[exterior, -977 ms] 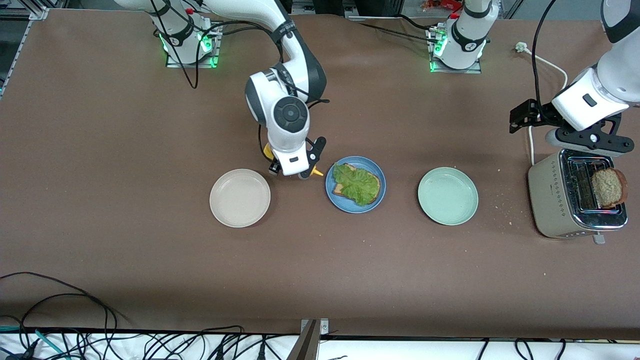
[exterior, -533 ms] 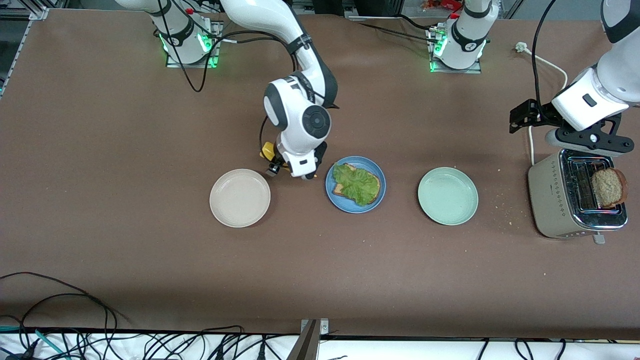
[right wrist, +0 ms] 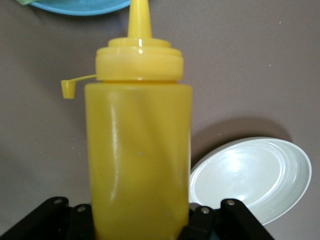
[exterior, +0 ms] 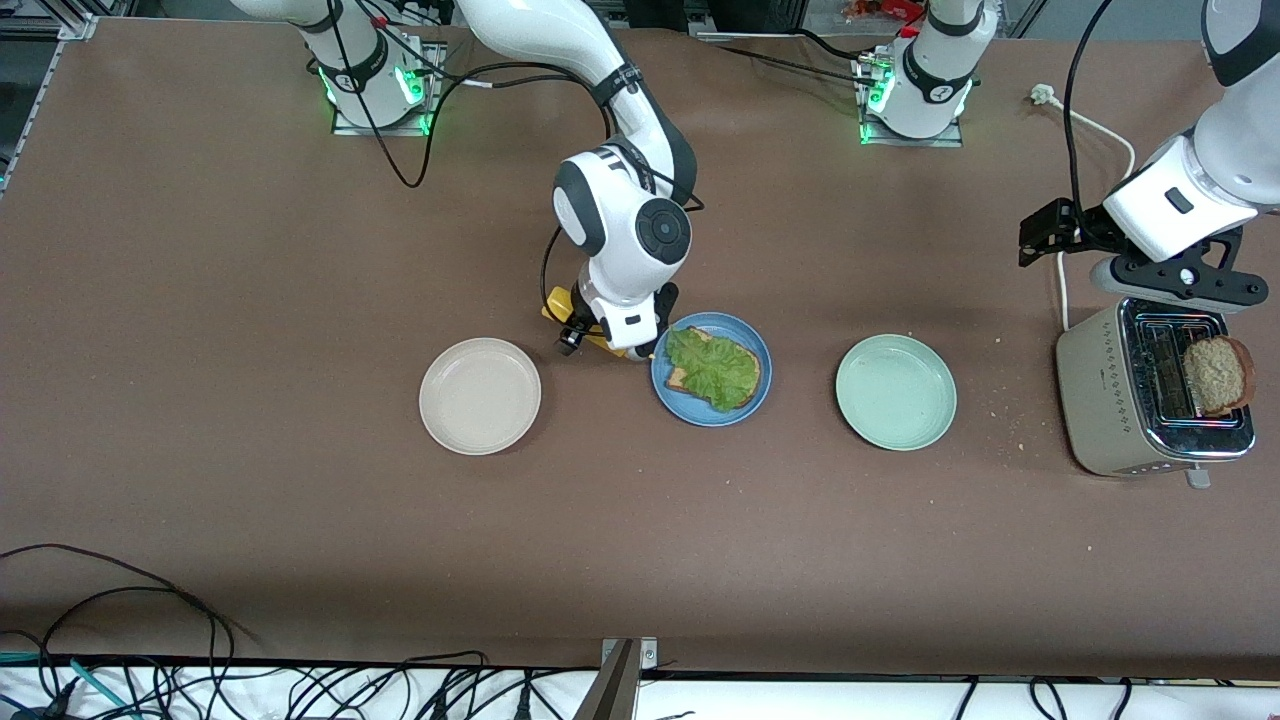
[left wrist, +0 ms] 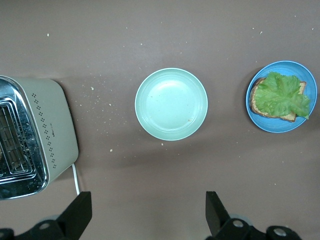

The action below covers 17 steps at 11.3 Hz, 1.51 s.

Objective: Make sandwich in blue plate with both arms

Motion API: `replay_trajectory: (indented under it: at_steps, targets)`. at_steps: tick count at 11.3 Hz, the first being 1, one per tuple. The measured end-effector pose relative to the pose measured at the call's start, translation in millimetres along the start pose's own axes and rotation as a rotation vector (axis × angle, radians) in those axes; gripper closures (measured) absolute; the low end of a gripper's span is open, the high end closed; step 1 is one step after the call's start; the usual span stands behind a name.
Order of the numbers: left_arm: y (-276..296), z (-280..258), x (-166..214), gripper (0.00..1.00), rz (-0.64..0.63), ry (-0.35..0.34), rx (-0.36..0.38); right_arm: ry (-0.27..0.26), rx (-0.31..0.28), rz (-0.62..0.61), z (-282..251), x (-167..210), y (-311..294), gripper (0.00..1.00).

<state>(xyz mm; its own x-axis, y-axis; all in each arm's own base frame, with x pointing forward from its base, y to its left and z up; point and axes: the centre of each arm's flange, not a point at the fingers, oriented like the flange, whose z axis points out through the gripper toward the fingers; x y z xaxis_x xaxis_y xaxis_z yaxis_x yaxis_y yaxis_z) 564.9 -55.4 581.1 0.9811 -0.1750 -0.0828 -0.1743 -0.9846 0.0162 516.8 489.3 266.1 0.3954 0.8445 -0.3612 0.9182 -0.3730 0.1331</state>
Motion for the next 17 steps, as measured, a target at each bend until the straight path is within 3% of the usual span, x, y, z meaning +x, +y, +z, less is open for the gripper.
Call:
replay_trajectory:
  at_steps: [17]
  targets:
    - [-0.4,0.0,0.0,0.00,-0.001,0.000,0.000,0.013,-0.021,-0.008,-1.6,11.4,-5.1,0.95]
